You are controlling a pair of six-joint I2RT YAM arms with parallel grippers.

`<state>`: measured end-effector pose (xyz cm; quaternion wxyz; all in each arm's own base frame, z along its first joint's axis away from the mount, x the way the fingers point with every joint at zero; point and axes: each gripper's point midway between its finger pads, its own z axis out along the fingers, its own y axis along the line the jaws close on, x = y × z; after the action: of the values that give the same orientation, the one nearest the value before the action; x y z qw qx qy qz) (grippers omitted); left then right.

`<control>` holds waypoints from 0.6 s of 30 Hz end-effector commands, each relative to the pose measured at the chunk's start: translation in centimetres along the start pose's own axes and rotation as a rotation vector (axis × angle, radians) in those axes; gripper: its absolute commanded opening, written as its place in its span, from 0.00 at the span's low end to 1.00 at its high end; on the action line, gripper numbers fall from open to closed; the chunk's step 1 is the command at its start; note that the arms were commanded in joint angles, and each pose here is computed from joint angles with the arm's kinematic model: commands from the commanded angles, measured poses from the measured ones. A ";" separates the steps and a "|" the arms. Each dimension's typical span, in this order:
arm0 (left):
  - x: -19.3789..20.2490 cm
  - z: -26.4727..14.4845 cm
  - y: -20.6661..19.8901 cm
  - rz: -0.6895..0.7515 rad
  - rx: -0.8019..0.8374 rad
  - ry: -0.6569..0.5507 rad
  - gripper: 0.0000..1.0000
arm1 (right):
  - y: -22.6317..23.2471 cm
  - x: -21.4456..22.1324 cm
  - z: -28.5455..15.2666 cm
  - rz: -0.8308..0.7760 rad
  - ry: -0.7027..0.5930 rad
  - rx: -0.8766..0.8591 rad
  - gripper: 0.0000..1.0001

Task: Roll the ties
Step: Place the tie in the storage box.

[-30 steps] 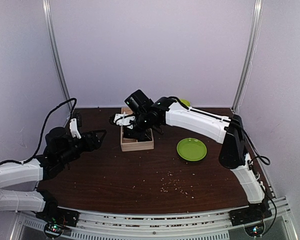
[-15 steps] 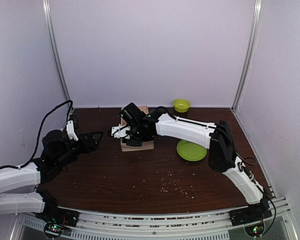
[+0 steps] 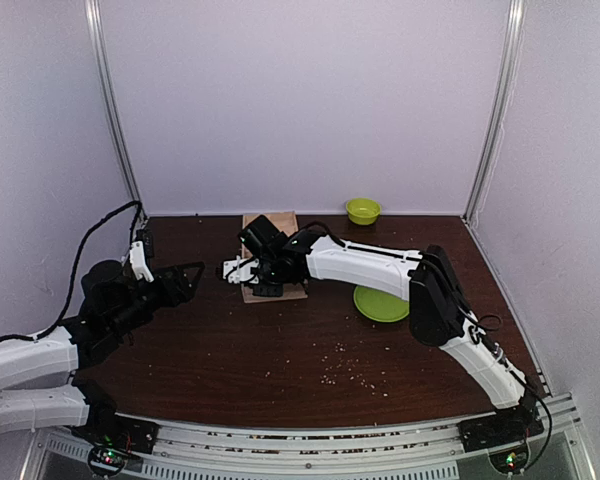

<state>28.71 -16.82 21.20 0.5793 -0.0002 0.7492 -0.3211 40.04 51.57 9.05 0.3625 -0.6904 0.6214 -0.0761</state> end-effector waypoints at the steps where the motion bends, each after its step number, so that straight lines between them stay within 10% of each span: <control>1: -0.5 -0.1 0.3 0.015 -0.007 -0.024 0.87 | -0.3 0.1 0.6 0.003 0.016 0.046 0.28; 13: -0.6 0.2 0.4 0.059 -0.030 -0.001 0.93 | -4.6 -3.7 -5.5 0.031 -0.087 0.165 0.49; 18: -0.9 0.3 0.9 0.098 -0.086 0.032 0.98 | -6.7 -5.4 -9.2 0.066 -0.146 0.251 0.80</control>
<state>28.79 -16.52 20.03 0.5693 0.0135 0.7686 -0.2914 39.65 52.36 13.38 0.4138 -0.6673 0.6125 -0.0908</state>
